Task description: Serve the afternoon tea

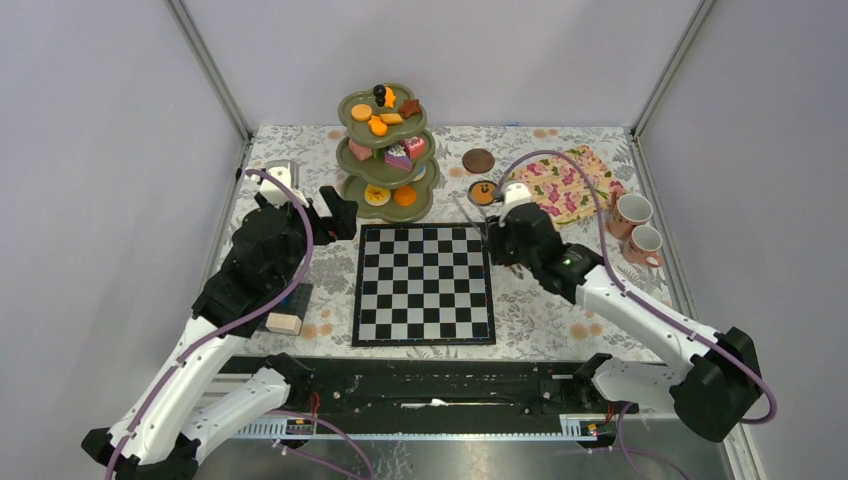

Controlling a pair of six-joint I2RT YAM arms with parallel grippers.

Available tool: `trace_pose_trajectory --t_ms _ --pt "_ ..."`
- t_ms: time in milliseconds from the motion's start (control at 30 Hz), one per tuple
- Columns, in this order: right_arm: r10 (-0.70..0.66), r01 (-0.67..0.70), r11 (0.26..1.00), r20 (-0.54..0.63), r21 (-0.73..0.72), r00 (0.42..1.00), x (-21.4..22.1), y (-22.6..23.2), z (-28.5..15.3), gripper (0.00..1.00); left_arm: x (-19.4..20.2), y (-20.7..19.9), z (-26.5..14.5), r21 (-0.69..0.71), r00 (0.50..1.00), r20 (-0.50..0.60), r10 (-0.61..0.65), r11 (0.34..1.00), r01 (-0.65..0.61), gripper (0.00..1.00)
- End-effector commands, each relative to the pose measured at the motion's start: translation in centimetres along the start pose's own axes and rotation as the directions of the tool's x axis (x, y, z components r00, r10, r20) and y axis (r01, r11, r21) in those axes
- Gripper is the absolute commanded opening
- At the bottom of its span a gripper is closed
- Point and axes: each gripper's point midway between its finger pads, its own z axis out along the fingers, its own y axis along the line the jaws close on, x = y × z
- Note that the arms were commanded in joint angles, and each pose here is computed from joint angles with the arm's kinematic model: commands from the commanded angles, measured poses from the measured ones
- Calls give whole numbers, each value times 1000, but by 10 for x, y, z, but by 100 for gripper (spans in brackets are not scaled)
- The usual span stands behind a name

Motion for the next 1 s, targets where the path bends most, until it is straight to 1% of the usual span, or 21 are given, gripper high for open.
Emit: trace_pose_trajectory --t_ms 0,100,200,267,367,567,667,767,800,867,967 --pt "145 -157 980 103 123 984 -20 -47 0 43 -10 -8 6 24 999 35 -17 1000 16 99" --pt "278 -286 941 71 178 958 -7 -81 12 43 -9 -9 9 25 999 35 -10 1000 10 99" --pt "408 -407 903 22 141 913 2 -90 21 42 -10 -9 9 26 999 36 0 1000 -1 99" --pt "440 -440 890 28 121 897 -2 -91 21 42 -12 -9 9 23 999 40 12 1000 -13 99" --pt "444 -447 887 54 116 895 -12 -94 16 44 -13 -6 10 15 998 51 36 999 -37 99" --pt "434 -434 887 33 160 900 -12 -102 15 45 -13 -9 15 32 996 65 63 997 -66 99" --pt "424 -422 884 36 201 905 -8 -109 10 45 -12 -12 15 54 995 68 67 996 -71 99" --pt "407 -400 872 35 283 913 1 -123 3 45 -7 -13 14 67 995 64 71 995 -75 99" --pt "404 -394 863 34 317 914 5 -128 1 45 -4 -12 14 67 995 62 74 995 -78 99" --pt "413 -396 815 56 422 909 11 -148 -7 45 -2 -11 14 67 995 59 79 994 -83 99" --pt "444 -432 756 100 491 890 13 -170 -8 45 0 -12 14 74 995 62 81 994 -86 99"
